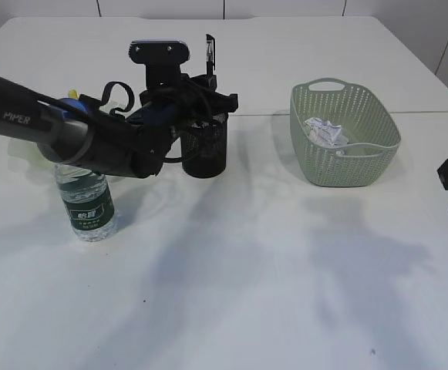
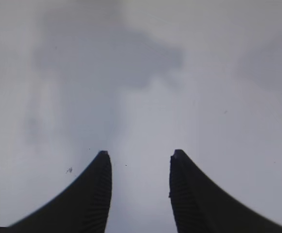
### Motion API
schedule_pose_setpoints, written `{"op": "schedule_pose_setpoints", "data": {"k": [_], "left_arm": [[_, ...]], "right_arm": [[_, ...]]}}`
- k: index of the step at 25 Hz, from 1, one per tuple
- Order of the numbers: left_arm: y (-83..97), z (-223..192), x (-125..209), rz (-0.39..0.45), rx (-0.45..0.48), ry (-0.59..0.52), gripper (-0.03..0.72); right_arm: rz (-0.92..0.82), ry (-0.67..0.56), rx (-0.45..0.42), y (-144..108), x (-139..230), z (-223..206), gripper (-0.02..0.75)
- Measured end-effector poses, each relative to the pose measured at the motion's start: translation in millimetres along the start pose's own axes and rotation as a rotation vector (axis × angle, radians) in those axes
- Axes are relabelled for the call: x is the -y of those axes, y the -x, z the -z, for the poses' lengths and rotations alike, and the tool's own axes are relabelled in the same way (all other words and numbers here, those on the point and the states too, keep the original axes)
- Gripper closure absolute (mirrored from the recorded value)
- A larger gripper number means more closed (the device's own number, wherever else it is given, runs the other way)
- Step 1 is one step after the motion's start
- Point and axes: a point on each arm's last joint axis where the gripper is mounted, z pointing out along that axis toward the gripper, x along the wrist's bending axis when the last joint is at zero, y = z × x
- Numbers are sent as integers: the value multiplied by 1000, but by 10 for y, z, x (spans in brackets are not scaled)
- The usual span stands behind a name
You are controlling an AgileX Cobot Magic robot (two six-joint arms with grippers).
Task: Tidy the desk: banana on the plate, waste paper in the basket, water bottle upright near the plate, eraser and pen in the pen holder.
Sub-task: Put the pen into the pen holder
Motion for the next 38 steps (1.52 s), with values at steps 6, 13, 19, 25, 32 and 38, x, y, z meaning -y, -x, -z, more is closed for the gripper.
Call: {"op": "schedule_pose_setpoints", "data": {"k": [6,13,19,25,32,38], "left_arm": [[-6,-6,62,-9,3,-12,661],[-10,-8,87,-11,4,-17,661],[-25,-12,131,-14,2,-30,661],[-34,-14,130,-14,0,-31,634],[-34,-14,130,-14,0,-31,513],[-34,-14,130,-14,0,-31,478]], "right_arm": [[0,0,0,0,0,0,433],[0,-11,1,1,10,0,433],[0,-13,1,1,12,0,433],[0,-14,1,1,13,0,433],[0,-14,1,1,13,0,433],[0,-14,1,1,13,0,433]]}}
